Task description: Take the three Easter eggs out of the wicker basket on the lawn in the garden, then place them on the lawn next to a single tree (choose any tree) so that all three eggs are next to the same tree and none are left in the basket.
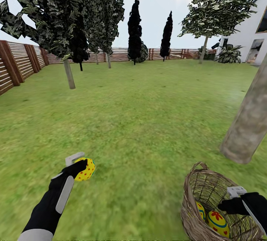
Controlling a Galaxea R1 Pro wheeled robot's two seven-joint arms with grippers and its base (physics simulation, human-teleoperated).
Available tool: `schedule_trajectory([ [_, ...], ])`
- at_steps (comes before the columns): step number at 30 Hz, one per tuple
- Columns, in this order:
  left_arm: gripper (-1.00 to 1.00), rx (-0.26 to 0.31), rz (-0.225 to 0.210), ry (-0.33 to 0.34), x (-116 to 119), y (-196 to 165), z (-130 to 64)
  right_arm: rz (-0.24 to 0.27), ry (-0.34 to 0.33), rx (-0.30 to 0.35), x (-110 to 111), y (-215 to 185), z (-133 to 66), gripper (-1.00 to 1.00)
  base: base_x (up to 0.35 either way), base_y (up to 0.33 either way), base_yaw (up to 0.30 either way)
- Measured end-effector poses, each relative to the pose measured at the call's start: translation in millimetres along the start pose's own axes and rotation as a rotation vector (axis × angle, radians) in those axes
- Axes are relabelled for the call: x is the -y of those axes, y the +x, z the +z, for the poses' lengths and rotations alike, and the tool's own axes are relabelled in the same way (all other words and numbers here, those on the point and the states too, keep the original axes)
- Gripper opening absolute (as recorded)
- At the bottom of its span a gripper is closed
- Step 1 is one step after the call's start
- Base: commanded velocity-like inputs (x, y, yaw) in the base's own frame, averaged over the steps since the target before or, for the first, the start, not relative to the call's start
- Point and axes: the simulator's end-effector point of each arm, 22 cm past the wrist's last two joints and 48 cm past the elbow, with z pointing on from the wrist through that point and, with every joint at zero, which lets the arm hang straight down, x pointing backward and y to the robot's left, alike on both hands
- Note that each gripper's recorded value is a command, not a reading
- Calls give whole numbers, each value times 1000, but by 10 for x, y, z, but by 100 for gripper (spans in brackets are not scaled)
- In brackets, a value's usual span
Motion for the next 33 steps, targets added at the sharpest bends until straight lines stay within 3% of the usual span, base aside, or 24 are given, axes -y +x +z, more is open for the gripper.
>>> schedule_trajectory([
  [8, -100, 1, 1, 8, 38, 1, -4, 1, -4, 18, 159, -45, -72, 100, 0, 0, 0],
  [13, -100, -2, 0, 85, 208, 19, -7, 1, -39, 18, 105, -41, -79, 100, 0, 0, 0],
  [17, -100, -14, 22, 39, -63, 62, -18, -8, -22, 37, 259, -164, -143, 100, 0, 0, 0],
  [22, -100, -69, 43, 13, -293, 316, -5, 25, -35, 35, 196, -218, -115, 100, 0, 0, 0],
  [28, -100, -127, 46, -9, -441, 661, -20, 26, -24, 39, 320, -208, -144, 100, 4, 0, 0],
  [29, -100, -140, 48, -14, -470, 724, -26, 25, -23, 40, 322, -209, -145, 100, 246, 0, 0],
  [30, -100, -222, 57, -41, -651, 1190, -101, 26, -23, 39, 326, -207, -148, 100, 289, 0, 0],
  [33, -100, -232, 57, -45, -677, 1244, -109, 26, -23, 39, 324, -206, -149, 100, 324, 0, 0],
])
